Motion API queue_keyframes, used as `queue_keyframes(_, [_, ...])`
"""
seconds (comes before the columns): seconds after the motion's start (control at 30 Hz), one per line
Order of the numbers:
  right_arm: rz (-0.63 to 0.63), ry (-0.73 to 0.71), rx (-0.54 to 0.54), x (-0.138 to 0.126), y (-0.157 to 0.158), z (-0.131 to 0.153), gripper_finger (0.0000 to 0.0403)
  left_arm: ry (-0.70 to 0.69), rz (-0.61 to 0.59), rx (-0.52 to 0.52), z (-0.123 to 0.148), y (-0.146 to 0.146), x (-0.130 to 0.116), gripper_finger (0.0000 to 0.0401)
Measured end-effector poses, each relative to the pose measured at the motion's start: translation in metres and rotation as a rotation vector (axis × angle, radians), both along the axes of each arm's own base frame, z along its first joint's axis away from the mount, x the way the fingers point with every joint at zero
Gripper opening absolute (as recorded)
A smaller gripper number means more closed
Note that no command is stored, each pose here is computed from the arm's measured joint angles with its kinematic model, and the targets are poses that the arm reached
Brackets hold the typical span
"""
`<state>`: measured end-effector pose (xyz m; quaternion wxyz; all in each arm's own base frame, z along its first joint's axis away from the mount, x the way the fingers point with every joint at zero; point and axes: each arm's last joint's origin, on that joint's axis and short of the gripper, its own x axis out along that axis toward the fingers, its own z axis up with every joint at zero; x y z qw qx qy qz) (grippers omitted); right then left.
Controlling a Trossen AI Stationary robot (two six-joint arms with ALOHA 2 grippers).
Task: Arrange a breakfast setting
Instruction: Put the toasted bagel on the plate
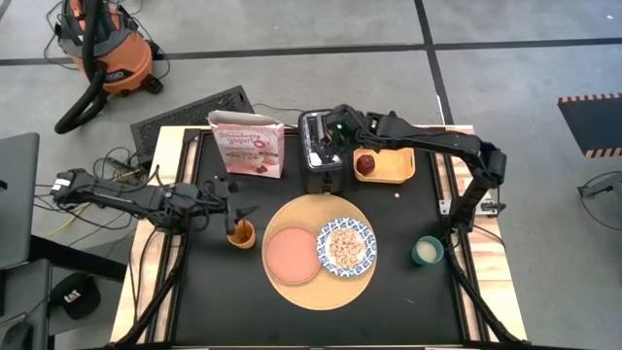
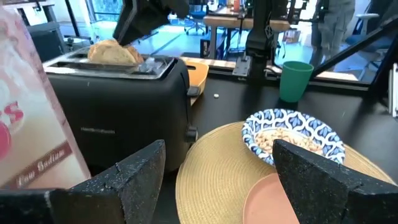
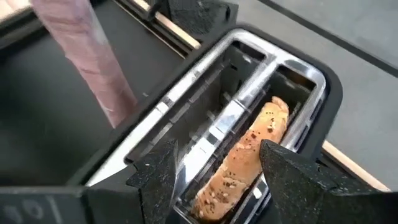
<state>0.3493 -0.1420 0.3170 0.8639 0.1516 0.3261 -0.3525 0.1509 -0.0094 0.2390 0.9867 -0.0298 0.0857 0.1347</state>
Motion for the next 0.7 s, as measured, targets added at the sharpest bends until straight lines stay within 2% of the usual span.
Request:
queue_keyframes(0.2, [-0.033,-0.003,0.01,0.002,0.0,-0.003,0.0256,0.012,0.002,0.014,-0.004,0.0,0.0,0.0281])
queue_keyframes(0.47, [-0.109,0.017,-0.002,-0.002,-0.004,-0.005,0.0256,0.114,-0.02,0.012,-0.014,-0.003,-0.002,0.0281])
queue_keyframes(0.7, [-0.12,0.004,-0.003,-0.001,-0.005,-0.006,0.0256,0.08,-0.02,0.028,-0.011,-0.003,-0.001,0.0281])
